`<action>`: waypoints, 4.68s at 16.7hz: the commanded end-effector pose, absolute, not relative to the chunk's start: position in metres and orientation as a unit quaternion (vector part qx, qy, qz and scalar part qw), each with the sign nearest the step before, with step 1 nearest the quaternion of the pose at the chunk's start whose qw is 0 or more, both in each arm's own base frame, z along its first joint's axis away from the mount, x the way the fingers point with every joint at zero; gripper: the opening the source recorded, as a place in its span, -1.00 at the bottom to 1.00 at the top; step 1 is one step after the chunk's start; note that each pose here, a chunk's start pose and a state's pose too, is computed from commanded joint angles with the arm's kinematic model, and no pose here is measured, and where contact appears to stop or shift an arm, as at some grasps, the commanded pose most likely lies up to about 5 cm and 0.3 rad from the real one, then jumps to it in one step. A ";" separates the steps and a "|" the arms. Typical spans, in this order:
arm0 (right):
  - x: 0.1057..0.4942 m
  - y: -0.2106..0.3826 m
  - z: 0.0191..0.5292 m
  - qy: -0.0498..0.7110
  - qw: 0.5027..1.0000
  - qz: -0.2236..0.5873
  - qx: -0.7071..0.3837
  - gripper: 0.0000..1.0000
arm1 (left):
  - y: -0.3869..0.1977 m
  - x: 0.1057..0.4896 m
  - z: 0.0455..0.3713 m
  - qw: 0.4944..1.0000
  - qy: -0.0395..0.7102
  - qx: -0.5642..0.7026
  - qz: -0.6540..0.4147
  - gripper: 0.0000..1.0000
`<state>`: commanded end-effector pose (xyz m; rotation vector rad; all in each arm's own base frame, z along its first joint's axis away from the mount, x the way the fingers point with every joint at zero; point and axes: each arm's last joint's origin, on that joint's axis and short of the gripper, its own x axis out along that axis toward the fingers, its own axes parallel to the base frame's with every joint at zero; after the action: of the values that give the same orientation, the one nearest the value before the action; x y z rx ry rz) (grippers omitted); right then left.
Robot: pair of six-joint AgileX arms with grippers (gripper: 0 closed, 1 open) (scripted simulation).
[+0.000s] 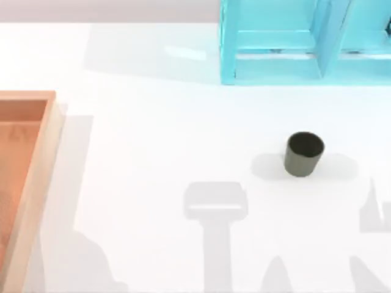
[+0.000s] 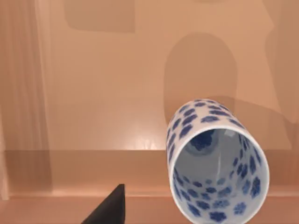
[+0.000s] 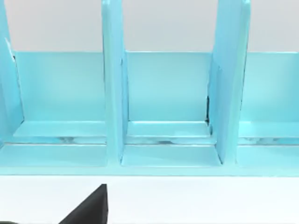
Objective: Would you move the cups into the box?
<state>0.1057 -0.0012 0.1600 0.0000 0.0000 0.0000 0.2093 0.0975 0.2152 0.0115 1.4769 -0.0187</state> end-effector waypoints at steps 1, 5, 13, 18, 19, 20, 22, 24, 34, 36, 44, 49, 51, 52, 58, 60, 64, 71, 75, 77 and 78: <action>0.106 -0.001 0.160 0.000 1.000 0.000 0.000 1.00 | 0.098 0.209 0.215 0.739 0.673 0.005 -0.009 1.00; 0.106 -0.001 0.160 0.000 1.000 0.000 0.000 1.00 | 0.098 0.209 0.215 0.739 0.673 0.005 -0.009 1.00; 0.106 -0.001 0.160 0.000 1.000 0.000 0.000 1.00 | 0.102 0.215 0.271 0.739 0.674 0.001 -0.007 1.00; 0.106 -0.001 0.160 0.000 1.000 0.000 0.000 1.00 | 0.098 0.210 0.315 0.740 0.673 0.005 -0.008 1.00; 0.106 -0.001 0.160 0.000 1.000 0.000 0.000 1.00 | 0.097 0.209 0.315 0.740 0.673 0.005 -0.008 1.00; 0.106 -0.001 0.160 0.000 1.000 0.000 0.000 1.00 | 0.097 0.209 0.315 0.740 0.673 0.005 -0.008 1.00; 0.106 -0.001 0.160 0.000 1.000 0.000 0.000 1.00 | 0.098 0.209 0.315 0.739 0.673 0.004 -0.007 1.00; 0.106 -0.001 0.160 0.000 1.000 0.000 0.000 1.00 | 0.097 0.213 0.315 0.739 0.674 0.005 -0.006 1.00; 0.106 -0.001 0.160 0.000 1.000 0.000 0.000 1.00 | -0.032 0.361 0.309 0.735 0.676 0.044 0.023 1.00; 0.106 -0.001 0.160 0.000 1.000 0.000 0.000 1.00 | -0.093 0.384 0.298 0.746 0.663 0.052 0.028 1.00; 0.106 -0.001 0.160 0.000 1.000 0.000 0.000 1.00 | -0.358 0.336 0.238 0.816 0.577 0.030 0.010 1.00; 0.106 -0.001 0.160 0.000 1.000 0.000 0.000 1.00 | -0.419 0.292 0.221 0.833 0.553 0.006 -0.008 1.00; 0.106 -0.001 0.160 0.000 1.000 0.000 0.000 1.00 | -0.419 0.292 0.221 0.833 0.553 0.006 -0.008 1.00; 0.106 -0.001 0.160 0.000 1.000 0.000 0.000 1.00 | -0.419 0.292 0.221 0.833 0.553 0.006 -0.008 1.00; 0.106 -0.001 0.160 0.000 1.000 0.000 0.000 1.00 | -0.419 0.306 0.194 0.833 0.553 0.006 -0.007 1.00; 0.106 -0.001 0.160 0.000 1.000 0.000 0.000 1.00 | -0.421 0.315 0.172 0.834 0.552 0.006 -0.008 1.00; 0.106 -0.001 0.160 0.000 1.000 0.000 0.000 1.00 | -0.420 0.329 0.134 0.834 0.552 0.006 -0.008 1.00; 0.106 -0.001 0.160 0.000 1.000 0.000 0.000 1.00 | -0.419 0.331 0.129 0.833 0.553 0.006 -0.008 0.70; 0.106 -0.001 0.160 0.000 1.000 0.000 0.000 1.00 | -0.419 0.331 0.129 0.833 0.553 0.006 -0.008 0.10; 0.106 -0.001 0.160 0.000 1.000 0.000 0.000 1.00 | -0.419 0.331 0.129 0.833 0.553 0.006 -0.008 -0.21; 0.106 -0.001 0.160 0.000 1.000 0.000 0.000 1.00 | -0.419 0.331 0.129 0.833 0.553 0.006 -0.008 -0.36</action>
<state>0.1057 -0.0012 0.1600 0.0000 0.0000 0.0000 0.3309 -0.4191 0.1288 0.0135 1.1712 -0.0165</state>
